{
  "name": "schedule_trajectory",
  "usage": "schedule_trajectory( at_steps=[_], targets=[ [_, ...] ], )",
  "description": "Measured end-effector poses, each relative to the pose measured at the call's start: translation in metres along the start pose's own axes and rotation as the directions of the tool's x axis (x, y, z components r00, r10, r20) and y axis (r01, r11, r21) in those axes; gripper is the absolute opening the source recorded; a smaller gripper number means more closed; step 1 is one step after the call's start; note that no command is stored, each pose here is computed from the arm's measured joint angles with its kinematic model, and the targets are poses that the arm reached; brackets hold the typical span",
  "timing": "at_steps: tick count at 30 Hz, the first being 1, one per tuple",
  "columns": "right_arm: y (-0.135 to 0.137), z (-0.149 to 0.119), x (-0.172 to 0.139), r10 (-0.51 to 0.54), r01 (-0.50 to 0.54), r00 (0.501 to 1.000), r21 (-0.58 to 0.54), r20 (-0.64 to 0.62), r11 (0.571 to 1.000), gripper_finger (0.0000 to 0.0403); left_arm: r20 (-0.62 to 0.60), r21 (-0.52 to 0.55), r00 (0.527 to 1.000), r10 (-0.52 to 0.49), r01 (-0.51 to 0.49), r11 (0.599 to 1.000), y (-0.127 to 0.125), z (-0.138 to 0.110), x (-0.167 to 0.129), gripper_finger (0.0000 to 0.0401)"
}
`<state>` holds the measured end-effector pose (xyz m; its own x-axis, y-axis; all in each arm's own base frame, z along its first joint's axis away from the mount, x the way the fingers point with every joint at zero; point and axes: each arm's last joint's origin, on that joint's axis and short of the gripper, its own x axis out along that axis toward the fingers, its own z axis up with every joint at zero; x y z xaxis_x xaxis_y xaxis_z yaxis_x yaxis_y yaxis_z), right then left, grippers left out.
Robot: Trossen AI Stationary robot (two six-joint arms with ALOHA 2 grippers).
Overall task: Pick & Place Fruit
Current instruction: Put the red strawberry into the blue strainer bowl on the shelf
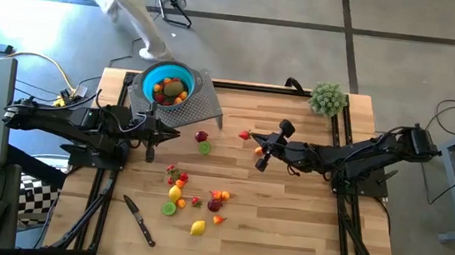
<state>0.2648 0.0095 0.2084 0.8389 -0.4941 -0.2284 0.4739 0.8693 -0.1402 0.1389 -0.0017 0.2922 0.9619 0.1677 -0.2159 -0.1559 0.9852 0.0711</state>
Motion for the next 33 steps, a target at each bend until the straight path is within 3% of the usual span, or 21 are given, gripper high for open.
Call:
schedule_trajectory(
  at_steps=[7, 15, 23, 28, 33],
  targets=[
    [0.0, 0.0, 0.0, 0.0, 0.0, 1.0, 0.0, 0.0, 1.0, 0.0005, -0.027, 0.002, 1.0, 0.001, -0.001, 1.0, -0.001, -0.002, 0.005, 0.0047],
    [0.0, 0.0, 0.0, 0.001, 0.0, 1.0, -0.017, 0.003, 1.0, 0.0004, -0.081, -0.044, 0.996, 0.026, -0.03, 0.999, -0.004, -0.007, 0.019, 0.0162],
    [0.001, 0.006, 0.0, 0.003, -0.001, 0.999, -0.037, 0.055, 0.999, 0.0004, -0.023, -0.199, 0.998, 0.057, -0.06, 0.978, -0.005, -0.001, 0.028, 0.027],
    [0.002, 0.014, -0.002, 0.008, -0.001, 0.991, -0.051, 0.132, 0.999, 0.0004, -0.03, -0.202, 0.998, 0.057, -0.062, 0.977, -0.006, -0.002, 0.033, 0.0313],
    [0.01, 0.028, -0.003, 0.023, -0.005, 0.978, -0.088, 0.208, 0.996, 0.0004, -0.038, -0.199, 0.998, 0.057, -0.063, 0.978, -0.008, -0.004, 0.043, 0.0324]
  ],
)
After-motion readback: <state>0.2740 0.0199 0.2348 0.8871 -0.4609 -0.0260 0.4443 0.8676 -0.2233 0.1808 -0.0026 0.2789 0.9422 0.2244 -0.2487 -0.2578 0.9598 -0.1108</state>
